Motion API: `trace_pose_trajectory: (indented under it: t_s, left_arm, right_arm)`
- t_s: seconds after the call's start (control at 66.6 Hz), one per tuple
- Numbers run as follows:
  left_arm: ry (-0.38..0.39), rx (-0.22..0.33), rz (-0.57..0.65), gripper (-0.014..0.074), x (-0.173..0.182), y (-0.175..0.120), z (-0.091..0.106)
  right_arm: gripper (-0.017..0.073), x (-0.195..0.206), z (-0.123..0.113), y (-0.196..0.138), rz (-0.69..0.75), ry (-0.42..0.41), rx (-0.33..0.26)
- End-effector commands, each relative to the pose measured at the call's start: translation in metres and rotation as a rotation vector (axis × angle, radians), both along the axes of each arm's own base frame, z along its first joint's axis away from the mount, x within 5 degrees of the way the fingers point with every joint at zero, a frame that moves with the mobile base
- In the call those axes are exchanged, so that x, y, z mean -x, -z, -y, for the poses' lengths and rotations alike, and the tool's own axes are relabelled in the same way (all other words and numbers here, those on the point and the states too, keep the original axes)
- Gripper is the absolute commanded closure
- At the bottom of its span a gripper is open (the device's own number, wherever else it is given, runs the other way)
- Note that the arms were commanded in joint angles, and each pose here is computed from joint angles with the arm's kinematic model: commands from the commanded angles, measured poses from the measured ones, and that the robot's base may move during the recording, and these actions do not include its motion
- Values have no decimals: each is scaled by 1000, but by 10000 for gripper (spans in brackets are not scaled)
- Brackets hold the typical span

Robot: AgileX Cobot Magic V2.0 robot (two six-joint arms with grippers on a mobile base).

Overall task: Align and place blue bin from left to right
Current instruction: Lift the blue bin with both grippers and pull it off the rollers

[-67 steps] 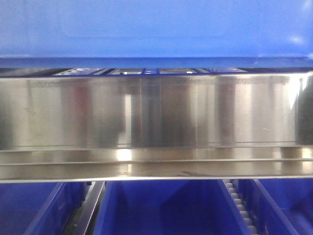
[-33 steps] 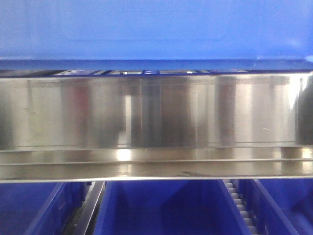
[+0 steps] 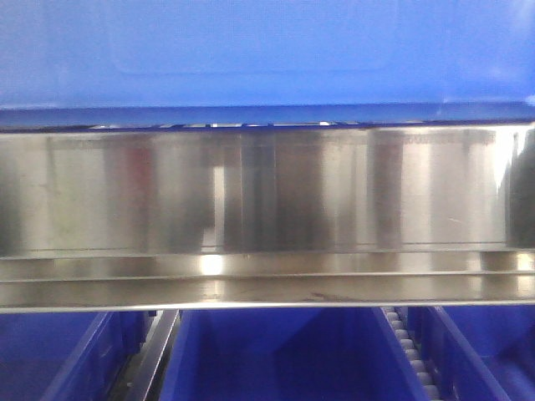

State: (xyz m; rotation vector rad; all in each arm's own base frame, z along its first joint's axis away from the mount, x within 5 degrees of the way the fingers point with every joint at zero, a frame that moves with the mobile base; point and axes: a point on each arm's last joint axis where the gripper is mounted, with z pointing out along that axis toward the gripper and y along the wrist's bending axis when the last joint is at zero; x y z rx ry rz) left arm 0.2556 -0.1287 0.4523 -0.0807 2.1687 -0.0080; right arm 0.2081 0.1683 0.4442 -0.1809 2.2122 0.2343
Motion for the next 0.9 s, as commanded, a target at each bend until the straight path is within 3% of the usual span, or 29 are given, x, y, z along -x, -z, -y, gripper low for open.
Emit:
trace_pose_trajectory:
  t_s: [0.0,0.24,0.886]
  left_arm:
    - [20,6,80,704,4,-13,-2]
    - [46,-55,90,704,3,-14,-3]
    - [38,-41,93,704,3,-14,-3]
  right_arm:
    - [638,3,2,-17,117,-41,-46]
    - [638,3,1,-19,129,-49,-56]
    - [638,3,1,-19,136,-53,-60]
